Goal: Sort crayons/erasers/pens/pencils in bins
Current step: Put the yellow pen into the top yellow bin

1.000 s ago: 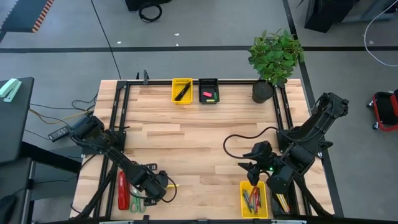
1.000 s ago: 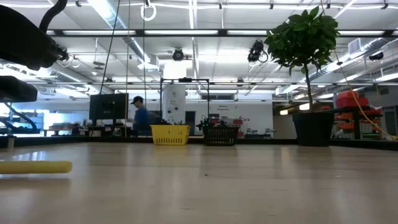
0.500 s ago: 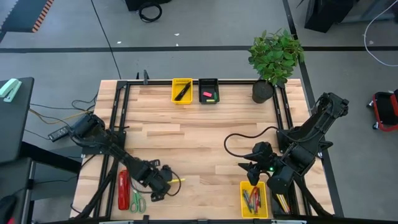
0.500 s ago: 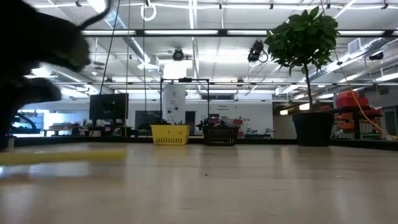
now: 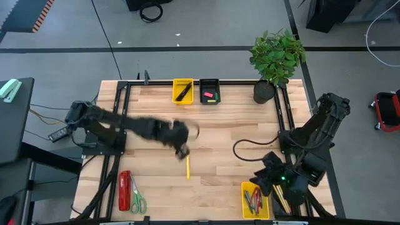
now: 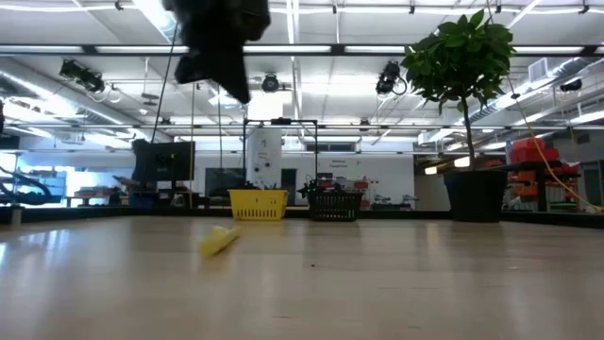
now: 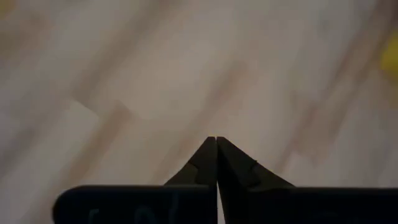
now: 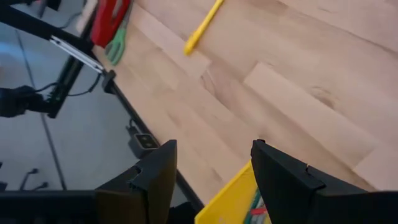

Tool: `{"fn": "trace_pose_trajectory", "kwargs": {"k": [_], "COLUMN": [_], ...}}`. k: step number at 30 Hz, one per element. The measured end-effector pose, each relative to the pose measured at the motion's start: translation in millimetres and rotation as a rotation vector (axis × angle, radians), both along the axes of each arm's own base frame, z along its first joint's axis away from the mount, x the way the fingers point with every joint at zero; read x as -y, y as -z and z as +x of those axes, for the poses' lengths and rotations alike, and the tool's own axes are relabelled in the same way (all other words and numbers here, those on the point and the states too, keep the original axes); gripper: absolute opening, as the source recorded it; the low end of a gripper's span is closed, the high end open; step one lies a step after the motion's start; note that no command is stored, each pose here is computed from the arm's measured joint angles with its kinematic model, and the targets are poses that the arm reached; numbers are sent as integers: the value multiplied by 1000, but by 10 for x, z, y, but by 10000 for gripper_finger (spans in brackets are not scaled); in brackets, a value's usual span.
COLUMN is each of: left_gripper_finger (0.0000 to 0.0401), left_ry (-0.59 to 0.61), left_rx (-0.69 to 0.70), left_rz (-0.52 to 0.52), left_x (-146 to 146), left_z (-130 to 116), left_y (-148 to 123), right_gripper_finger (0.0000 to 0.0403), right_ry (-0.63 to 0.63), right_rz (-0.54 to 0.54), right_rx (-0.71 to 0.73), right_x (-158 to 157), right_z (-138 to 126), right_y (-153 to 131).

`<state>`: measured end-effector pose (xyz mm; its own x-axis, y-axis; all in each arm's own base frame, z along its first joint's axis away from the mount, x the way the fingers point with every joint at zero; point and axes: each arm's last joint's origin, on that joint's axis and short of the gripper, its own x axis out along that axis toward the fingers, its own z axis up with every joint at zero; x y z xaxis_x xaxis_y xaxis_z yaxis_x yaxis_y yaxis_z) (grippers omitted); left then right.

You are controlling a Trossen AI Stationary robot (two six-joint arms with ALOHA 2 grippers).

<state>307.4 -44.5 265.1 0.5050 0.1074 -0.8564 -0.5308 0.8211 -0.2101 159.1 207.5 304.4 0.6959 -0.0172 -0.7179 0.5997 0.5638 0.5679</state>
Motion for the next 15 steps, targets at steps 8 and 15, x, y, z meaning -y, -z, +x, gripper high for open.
{"fn": "trace_pose_trajectory", "kwargs": {"k": [8,15], "left_gripper_finger": [30,44], "left_ry": [-115,693], "left_rx": [90,103], "left_rz": [-306,-88], "left_x": [-703,-123], "left_z": [94,123], "left_y": [-148,-10], "right_gripper_finger": [212,212], "right_ry": [28,25], "right_rz": [71,51], "right_rx": [13,36], "right_x": [-90,-118], "right_z": [-127,-170], "right_y": [-3,3]}}
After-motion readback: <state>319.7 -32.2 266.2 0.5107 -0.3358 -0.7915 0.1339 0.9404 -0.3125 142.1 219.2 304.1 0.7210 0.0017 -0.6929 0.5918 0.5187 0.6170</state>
